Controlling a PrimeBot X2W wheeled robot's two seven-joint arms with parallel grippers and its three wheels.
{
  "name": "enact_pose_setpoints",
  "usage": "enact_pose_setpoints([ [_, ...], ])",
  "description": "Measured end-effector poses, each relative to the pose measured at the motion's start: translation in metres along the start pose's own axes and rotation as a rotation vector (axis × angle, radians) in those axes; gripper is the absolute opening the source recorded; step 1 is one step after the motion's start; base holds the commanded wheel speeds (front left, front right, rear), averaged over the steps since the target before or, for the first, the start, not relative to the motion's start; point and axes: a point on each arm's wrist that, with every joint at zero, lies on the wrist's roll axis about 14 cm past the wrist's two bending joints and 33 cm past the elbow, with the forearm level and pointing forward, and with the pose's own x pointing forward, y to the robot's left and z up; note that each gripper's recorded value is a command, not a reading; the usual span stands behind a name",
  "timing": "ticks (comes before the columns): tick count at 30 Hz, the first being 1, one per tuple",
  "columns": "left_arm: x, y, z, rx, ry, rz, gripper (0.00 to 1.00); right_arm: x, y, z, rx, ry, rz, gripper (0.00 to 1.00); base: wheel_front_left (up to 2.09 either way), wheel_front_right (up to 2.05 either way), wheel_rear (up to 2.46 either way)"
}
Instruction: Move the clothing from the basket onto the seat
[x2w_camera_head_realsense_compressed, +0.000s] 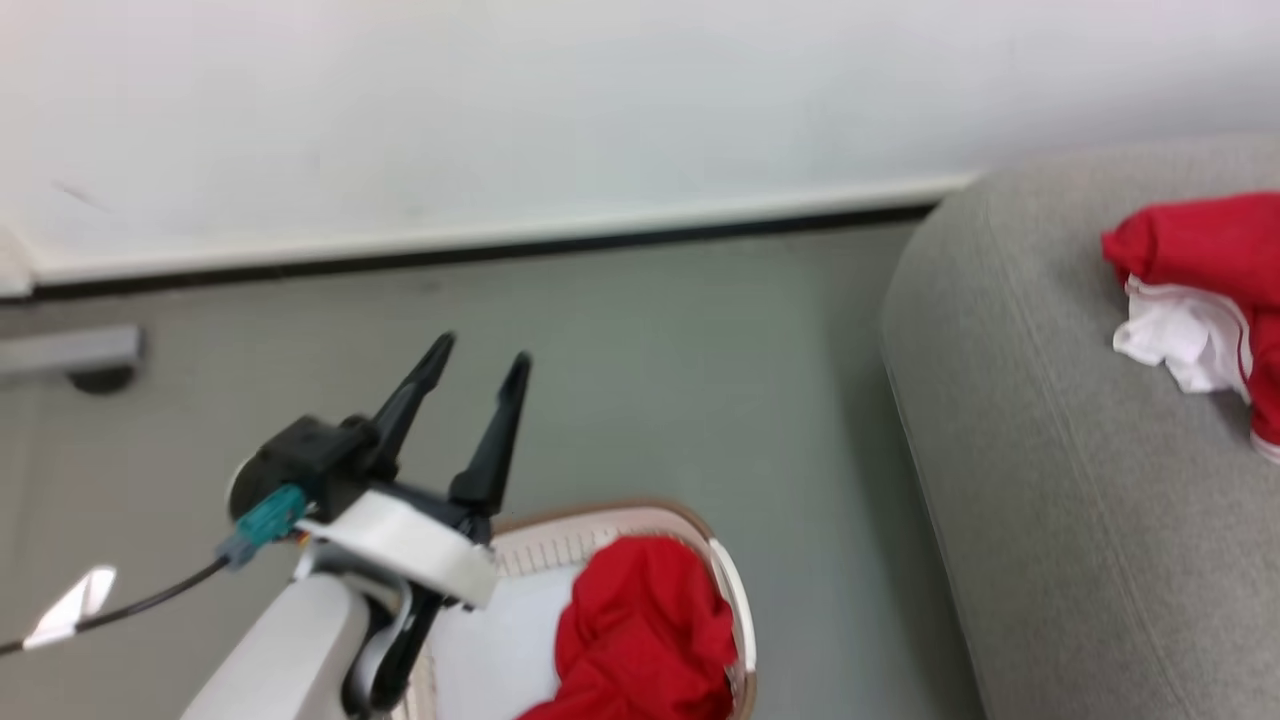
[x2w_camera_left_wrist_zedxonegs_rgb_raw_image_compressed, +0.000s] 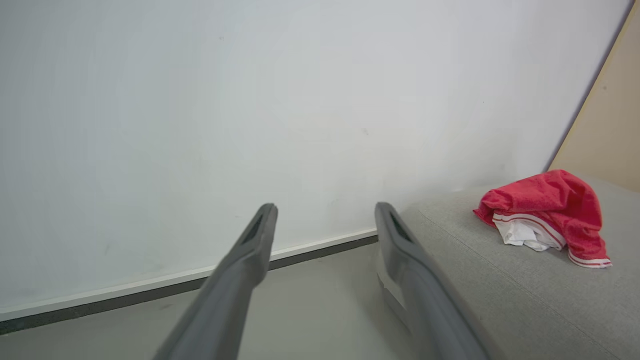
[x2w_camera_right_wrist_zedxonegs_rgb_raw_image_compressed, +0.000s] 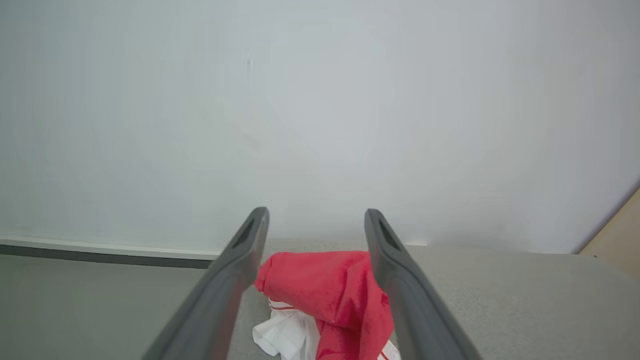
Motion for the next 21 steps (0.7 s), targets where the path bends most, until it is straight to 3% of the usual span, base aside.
enact_pose_setpoints([
  [11, -0.069, 0.051, 0.028, 0.05, -0.034, 0.264, 1.0, -0.051, 0.085, 0.033, 0.195, -0.199, 0.197, 1.0, 0.0, 0.0, 0.0],
  [21, -0.116, 0.068, 0.028, 0.053, -0.047, 0.402, 1.0, -0.095, 0.141, -0.008, 0.36, -0.19, 0.247, 1.0, 0.0, 0.0, 0.0],
])
